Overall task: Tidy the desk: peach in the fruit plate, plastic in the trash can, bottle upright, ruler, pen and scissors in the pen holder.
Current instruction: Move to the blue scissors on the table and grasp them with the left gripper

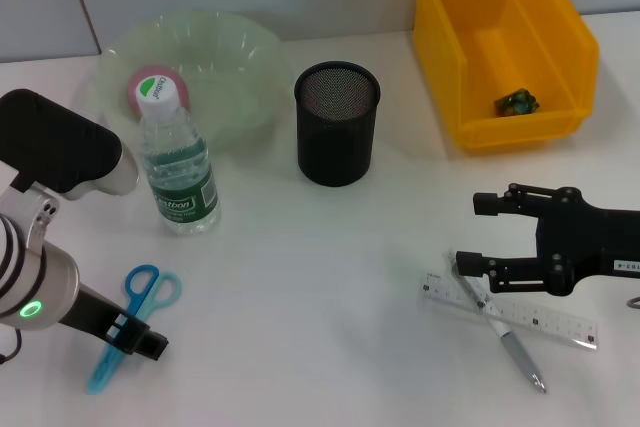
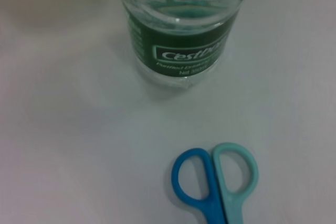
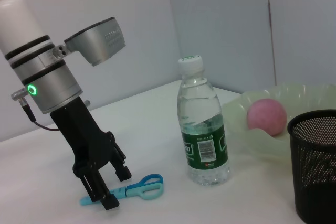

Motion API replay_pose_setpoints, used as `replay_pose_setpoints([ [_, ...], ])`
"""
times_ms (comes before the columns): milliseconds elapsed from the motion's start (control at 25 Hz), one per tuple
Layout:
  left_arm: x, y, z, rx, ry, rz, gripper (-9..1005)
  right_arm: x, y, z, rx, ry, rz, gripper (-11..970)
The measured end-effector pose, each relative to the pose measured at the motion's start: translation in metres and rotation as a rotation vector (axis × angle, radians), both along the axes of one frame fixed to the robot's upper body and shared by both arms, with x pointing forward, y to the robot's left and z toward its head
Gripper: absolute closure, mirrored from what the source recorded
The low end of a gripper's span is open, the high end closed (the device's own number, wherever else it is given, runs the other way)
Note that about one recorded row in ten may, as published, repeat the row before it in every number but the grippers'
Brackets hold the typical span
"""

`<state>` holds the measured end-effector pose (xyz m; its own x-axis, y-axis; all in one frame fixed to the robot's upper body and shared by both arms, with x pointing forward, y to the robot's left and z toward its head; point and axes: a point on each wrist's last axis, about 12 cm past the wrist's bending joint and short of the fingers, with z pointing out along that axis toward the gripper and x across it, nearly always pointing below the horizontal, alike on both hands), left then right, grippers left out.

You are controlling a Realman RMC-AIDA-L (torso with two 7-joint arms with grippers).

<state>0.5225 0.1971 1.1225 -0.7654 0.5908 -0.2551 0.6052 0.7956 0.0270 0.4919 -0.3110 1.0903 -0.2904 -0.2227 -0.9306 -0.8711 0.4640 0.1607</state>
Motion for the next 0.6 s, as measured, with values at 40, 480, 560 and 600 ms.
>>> replay_pose_setpoints([
  [40, 0.0000, 0.0000, 0.0000, 0.000, 0.000, 0.000, 230, 0.0000, 0.0000, 0.0000, 0.000, 0.000, 0.000, 126],
  [480, 0.0019, -0.0036, -0.0007, 0.003, 0.006, -0.013, 232, -0.0010, -0.0013, -0.0003, -0.001, 0.002, -0.002, 126],
  [560, 0.0019, -0.0036, -0.0007, 0.003, 0.006, -0.013, 233, -0.0010, -0.0014, -0.0003, -0.001, 0.002, -0.002, 126],
  [600, 0.0021, -0.0040, -0.0004, 0.002, 0.006, -0.014, 233, -0.0010, -0.0014, -0.0003, -0.001, 0.002, -0.003, 126],
])
